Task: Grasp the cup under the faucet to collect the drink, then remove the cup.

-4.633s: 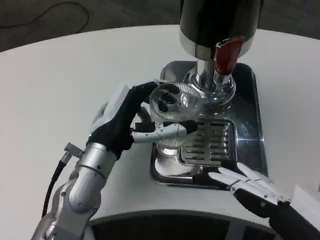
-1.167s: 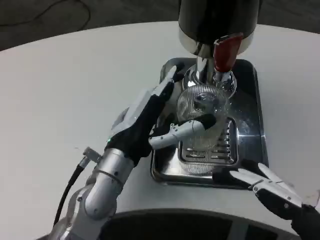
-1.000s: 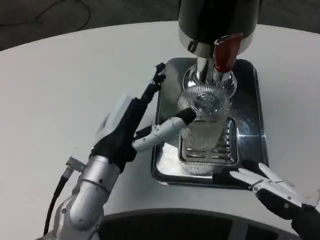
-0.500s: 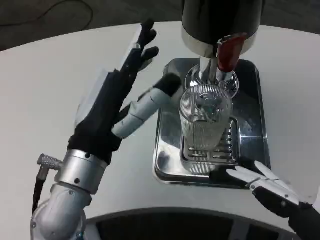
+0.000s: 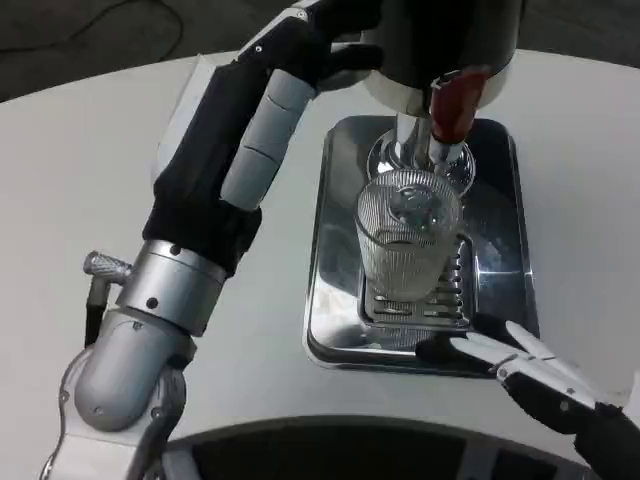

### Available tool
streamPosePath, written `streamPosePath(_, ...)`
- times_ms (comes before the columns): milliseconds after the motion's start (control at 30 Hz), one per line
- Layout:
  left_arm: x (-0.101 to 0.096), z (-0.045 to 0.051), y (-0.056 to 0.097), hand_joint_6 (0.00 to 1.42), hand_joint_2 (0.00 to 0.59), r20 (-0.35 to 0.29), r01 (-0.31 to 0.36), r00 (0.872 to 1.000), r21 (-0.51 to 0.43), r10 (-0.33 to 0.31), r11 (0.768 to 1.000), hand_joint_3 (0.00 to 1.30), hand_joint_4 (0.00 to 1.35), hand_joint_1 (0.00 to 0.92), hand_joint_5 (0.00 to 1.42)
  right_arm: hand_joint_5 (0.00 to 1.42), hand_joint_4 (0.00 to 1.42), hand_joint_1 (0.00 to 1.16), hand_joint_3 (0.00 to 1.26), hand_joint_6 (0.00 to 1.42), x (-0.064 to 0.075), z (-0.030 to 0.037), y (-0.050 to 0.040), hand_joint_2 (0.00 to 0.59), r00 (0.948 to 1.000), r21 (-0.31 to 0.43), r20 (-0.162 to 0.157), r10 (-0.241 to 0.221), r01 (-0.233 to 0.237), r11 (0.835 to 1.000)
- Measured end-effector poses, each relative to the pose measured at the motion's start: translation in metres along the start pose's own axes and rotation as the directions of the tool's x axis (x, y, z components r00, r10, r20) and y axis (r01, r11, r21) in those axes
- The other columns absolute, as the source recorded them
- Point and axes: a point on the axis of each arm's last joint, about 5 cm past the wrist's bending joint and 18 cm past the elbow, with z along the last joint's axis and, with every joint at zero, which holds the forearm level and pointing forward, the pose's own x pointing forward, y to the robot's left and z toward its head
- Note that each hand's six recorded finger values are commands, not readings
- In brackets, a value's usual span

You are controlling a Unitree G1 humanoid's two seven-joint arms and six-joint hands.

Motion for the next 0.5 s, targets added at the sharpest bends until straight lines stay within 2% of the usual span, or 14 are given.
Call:
streamPosePath(333, 0.003, 0.0022, -0.001, 0.25, 0.084, 0.004, 0.019, 1.000, -0.042, -0.019, 0.999, 0.30, 0.25, 0.017, 0.32, 0.01, 0.13, 0.62, 0.19, 0.00, 0.000, 0.0000, 0.0002, 0.432, 1.0000, 0.001, 0.000, 0.000, 0.000, 1.000)
streamPosePath(500, 0.018, 0.0052, -0.002, 0.24, 0.090, 0.031, 0.062, 0.998, -0.058, -0.060, 0.996, 0.27, 0.21, 0.024, 0.29, 0.01, 0.13, 0.62, 0.19, 0.00, 0.000, 0.0001, 0.0007, 0.432, 1.0000, 0.002, 0.000, 0.001, -0.001, 1.000)
